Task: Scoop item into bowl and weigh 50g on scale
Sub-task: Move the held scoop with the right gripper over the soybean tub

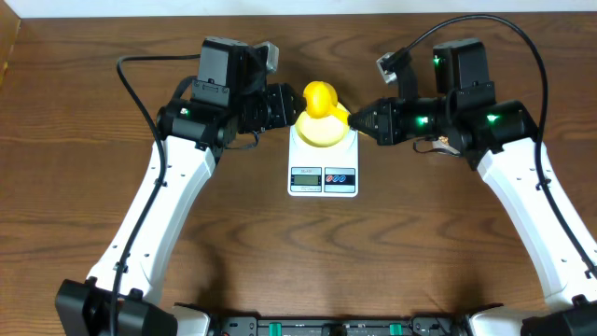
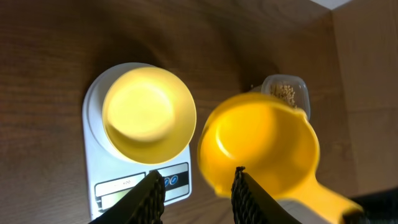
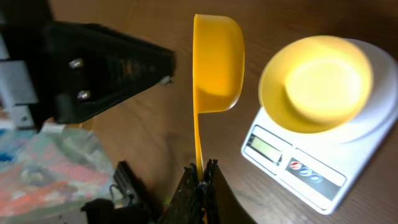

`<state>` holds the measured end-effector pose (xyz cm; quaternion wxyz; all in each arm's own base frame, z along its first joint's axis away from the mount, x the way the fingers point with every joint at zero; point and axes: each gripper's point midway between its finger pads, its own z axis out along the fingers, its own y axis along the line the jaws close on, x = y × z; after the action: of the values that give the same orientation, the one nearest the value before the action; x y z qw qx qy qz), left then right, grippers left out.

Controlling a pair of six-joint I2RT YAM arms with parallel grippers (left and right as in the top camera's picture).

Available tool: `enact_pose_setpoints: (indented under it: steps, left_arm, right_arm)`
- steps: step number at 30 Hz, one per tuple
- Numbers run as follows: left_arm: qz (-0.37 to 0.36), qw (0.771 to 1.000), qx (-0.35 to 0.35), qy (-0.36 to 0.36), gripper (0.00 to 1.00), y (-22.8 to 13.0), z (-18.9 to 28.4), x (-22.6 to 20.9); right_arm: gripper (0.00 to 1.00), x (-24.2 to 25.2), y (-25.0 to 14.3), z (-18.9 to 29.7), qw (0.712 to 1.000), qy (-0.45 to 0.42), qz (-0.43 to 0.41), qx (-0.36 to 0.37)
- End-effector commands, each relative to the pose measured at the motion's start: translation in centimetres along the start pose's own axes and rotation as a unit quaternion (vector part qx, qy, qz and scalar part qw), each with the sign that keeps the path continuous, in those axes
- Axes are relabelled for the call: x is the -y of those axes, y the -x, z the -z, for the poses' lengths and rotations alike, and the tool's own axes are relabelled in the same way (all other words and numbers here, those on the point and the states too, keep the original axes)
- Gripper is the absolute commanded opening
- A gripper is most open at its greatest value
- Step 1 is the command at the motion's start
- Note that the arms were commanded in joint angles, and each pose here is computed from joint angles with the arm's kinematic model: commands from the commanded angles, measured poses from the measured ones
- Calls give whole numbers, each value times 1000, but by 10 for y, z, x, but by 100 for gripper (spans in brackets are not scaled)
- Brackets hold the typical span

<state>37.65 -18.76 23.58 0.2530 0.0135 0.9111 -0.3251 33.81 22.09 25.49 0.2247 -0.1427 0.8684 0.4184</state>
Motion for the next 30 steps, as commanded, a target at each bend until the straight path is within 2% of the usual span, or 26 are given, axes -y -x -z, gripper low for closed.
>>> enact_pose_setpoints:
  steps: [1,4,6,12,15,24,30]
  left_arm:
    - [-42,999,16,-10,38,3,14,10]
    - [-97,995,6,-7,38,-8,24,16]
    - [-119,993,-12,21,38,-23,28,13]
    - [-192,972,-105,85,38,-85,24,18]
    - [-226,958,-136,114,38,-108,18,22]
    - [-253,937,-211,116,38,-147,-30,28]
    - [-249,931,-234,125,40,-153,-74,13]
  right_arm:
    - [1,13,9,5,999,-47,-13,21]
    - [1,34,16,14,992,-120,-22,41]
    - [1,47,23,27,982,-181,-20,55]
    - [1,65,54,92,929,-354,15,102]
    - [1,71,60,119,904,-411,12,117]
    - [1,97,47,156,882,-457,-34,105]
    - [1,108,36,167,878,-467,-58,90]
